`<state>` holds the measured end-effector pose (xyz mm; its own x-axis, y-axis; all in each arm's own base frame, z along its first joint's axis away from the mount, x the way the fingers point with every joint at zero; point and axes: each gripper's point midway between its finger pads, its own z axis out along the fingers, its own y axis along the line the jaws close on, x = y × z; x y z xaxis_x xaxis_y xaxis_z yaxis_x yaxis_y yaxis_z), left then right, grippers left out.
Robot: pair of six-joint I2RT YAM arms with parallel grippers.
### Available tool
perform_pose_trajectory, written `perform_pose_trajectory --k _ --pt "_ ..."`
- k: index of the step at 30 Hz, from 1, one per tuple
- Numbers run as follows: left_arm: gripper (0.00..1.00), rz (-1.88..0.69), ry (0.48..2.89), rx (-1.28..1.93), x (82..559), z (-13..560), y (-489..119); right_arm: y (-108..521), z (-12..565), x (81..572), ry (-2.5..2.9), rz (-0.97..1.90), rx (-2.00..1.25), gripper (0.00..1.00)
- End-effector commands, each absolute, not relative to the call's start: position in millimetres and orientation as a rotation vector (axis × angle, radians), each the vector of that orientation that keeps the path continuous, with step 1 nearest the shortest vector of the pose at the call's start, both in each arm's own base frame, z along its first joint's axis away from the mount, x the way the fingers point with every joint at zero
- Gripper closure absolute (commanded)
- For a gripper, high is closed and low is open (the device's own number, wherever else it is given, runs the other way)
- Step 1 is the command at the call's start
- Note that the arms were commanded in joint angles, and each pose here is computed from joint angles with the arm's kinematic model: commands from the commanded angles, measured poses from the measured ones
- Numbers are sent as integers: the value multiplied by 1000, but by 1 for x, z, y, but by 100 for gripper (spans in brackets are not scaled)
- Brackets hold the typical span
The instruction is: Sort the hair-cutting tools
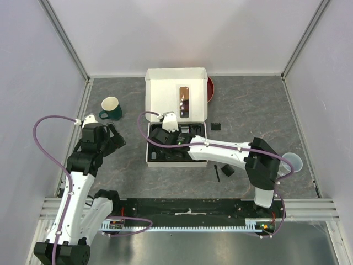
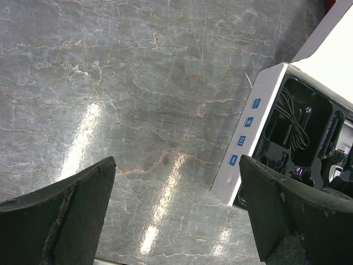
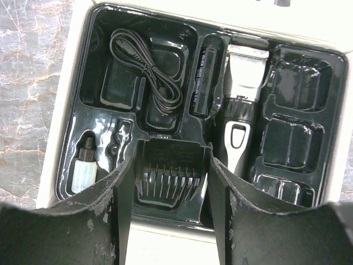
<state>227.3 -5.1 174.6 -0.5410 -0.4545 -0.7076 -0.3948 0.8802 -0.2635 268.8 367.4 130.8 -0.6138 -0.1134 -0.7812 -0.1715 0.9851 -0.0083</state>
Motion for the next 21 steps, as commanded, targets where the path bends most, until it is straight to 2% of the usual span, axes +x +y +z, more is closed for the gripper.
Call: perform_pose_trajectory --k 1,21 --pt "0 -117 2178 -551 234 180 -9 380 119 270 2231 132 -202 89" --pt "0 -115 2182 -554 235 179 -8 379 76 253 2246 136 -163 88"
